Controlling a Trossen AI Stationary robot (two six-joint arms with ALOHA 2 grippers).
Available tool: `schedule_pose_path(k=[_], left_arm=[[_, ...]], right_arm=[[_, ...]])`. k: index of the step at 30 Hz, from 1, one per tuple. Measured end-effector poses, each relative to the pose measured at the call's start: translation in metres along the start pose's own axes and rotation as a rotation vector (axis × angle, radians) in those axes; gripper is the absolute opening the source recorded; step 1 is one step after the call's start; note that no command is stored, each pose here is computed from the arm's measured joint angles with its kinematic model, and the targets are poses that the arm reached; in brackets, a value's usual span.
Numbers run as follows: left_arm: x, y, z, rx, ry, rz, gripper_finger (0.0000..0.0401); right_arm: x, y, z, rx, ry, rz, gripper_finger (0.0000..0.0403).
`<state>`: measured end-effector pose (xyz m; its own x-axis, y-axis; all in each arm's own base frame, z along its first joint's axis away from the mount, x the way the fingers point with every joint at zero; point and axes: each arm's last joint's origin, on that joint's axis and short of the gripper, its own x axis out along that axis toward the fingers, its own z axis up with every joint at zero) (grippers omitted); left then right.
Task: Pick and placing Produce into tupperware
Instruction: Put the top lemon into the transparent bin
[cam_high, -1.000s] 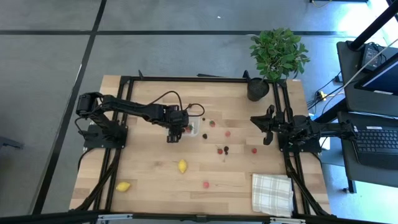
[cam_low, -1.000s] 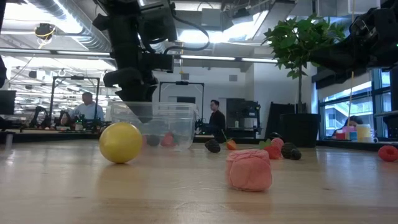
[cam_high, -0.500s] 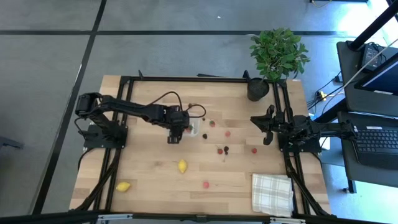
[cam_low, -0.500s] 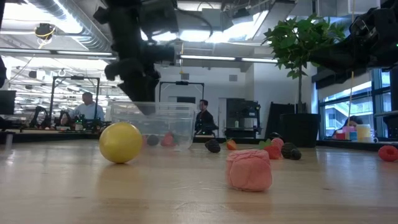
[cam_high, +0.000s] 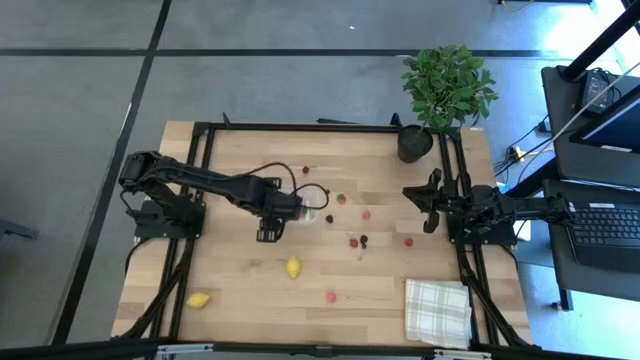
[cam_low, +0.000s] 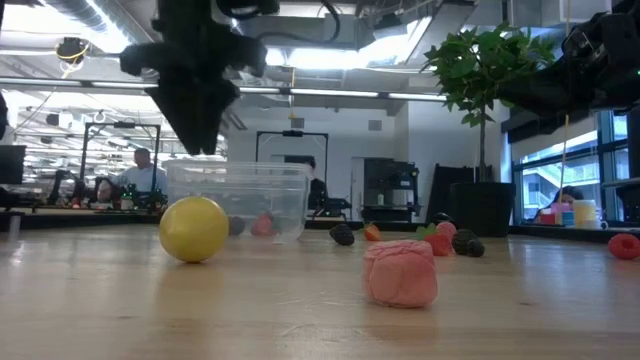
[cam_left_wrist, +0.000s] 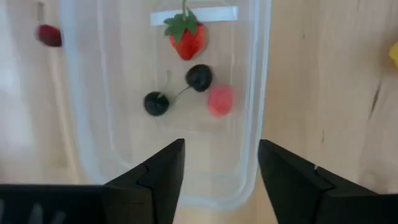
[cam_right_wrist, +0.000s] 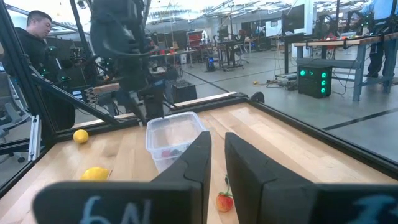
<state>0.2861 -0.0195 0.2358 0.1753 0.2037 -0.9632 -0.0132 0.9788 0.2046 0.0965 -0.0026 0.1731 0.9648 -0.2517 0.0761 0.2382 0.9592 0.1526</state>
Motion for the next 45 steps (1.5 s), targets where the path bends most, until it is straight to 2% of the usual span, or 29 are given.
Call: schedule_pose_path(k=[3,7,13,18,23,28,37,42,45], left_arm=[[-0.013,-0.005,-0.002,-0.004,-0.056,0.038,0.0195],[-0.033,-0.013,-0.012,-0.039,-0.117,0.021,0.0195],[-0.071,-0.03,-0.033,-0.101,-0.248,-0.046,0.0195],[-0.089,-0.046,-0.047,-0.119,-0.308,-0.108,0.0195],[-0.094,-0.064,-0.053,-0.126,-0.312,-0.149,0.0195],[-0.093,-0.079,-0.056,-0.183,-0.293,-0.176,0.0195],[-0.087,-0.09,-0.054,-0.155,-0.277,-0.171,0.0196],[-0.08,-0.094,-0.05,-0.136,-0.258,-0.147,0.0231],[-0.072,-0.099,-0.045,-0.076,-0.25,-0.129,0.0262]], right_arm=[[0.0,0.0,0.0,0.0,0.0,0.0,0.0051],[0.0,0.0,0.0,0.001,0.0,0.0,0.0051],[0.0,0.0,0.0,-0.001,0.0,0.0,0.0051],[0.0,0.0,0.0,-0.001,0.0,0.0,0.0051],[0.0,0.0,0.0,0.003,0.0,0.0,0.0051],[0.0,0.0,0.0,0.021,0.0,0.0,0.0051],[0.0,0.0,0.0,0.025,0.0,0.0,0.0051],[0.0,0.0,0.0,0.024,0.0,0.0,0.0051],[0.0,0.0,0.0,0.024,-0.001,0.0,0.0051]])
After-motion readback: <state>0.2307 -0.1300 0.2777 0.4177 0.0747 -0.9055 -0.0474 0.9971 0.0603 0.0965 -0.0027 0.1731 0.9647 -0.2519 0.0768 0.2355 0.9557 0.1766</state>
